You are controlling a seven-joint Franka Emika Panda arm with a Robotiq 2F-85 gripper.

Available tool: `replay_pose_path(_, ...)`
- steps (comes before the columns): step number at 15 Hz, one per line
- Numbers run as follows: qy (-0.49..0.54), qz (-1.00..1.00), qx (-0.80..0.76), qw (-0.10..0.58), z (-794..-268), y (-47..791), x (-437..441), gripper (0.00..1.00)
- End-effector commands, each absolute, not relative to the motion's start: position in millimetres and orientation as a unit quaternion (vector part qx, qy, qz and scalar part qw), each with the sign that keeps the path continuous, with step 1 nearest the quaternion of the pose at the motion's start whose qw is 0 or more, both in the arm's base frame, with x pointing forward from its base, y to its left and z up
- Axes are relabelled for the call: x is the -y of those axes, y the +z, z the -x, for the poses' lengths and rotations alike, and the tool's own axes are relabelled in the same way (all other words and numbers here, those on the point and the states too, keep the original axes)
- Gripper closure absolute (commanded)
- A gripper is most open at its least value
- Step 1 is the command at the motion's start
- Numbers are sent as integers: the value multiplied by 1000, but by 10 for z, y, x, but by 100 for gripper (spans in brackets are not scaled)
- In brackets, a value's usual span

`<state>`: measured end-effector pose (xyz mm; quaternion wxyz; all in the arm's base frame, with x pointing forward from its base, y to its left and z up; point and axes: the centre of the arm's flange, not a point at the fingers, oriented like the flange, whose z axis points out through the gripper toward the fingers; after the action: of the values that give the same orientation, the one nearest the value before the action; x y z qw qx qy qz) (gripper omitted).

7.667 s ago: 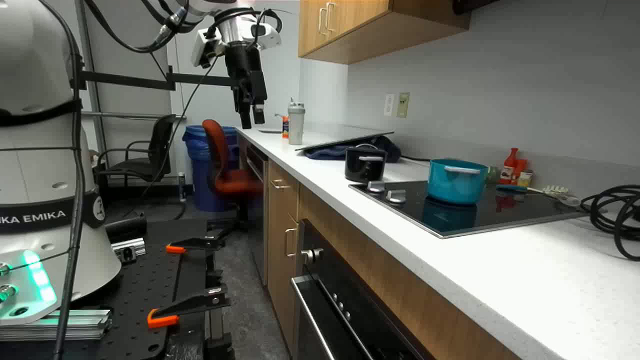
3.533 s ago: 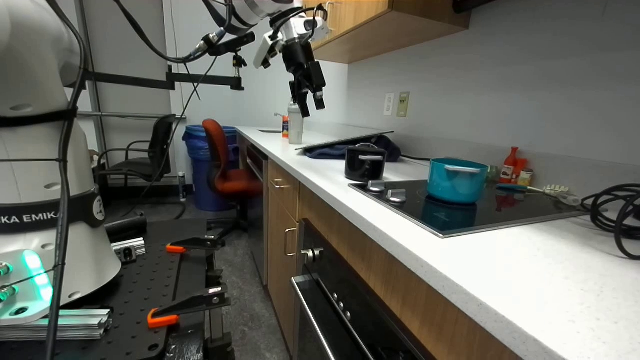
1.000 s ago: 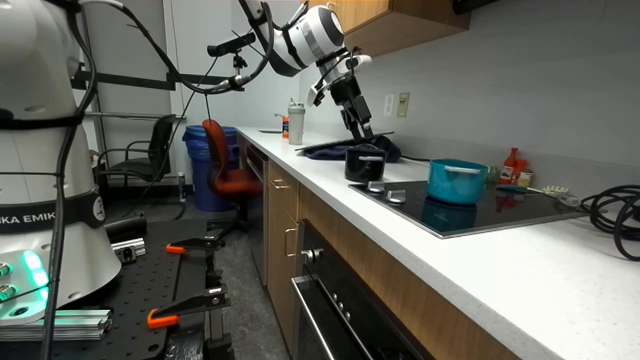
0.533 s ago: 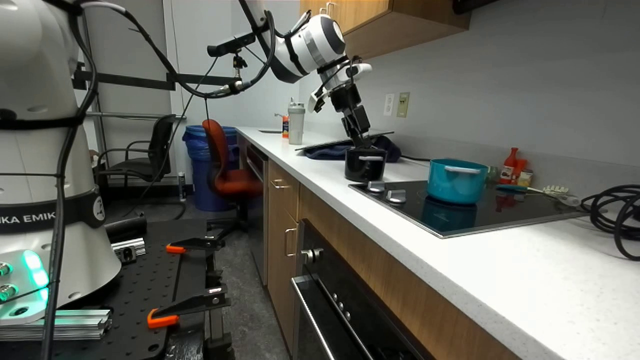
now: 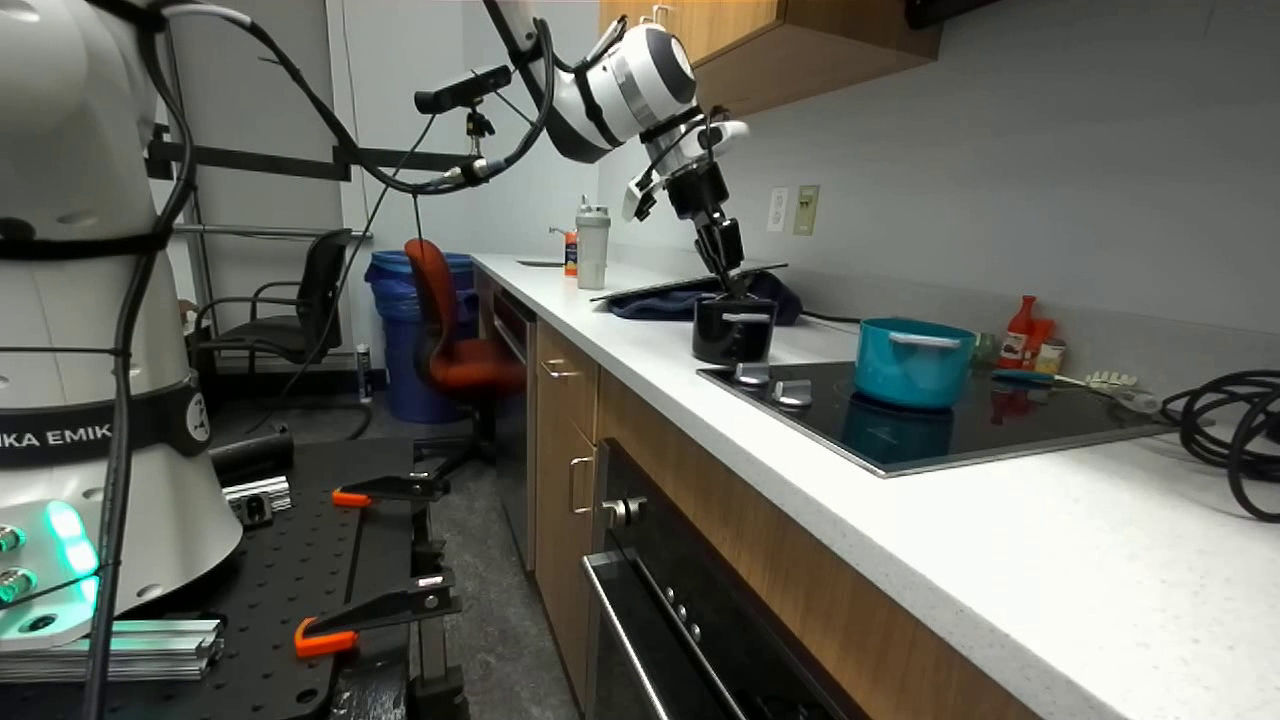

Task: Place the lid on the blue pot

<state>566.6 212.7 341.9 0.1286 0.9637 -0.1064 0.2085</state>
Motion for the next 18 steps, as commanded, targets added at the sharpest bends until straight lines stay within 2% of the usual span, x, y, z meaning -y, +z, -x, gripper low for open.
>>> replay_pose_path(1, 214, -960, 118, 136, -5711, 3405, -2166, 100)
replay_pose_path(3, 214, -960, 116, 137, -5648, 3449, -2170, 96)
replay_pose_path(18, 246, -947, 143, 148, -5333, 4045, -1967, 96)
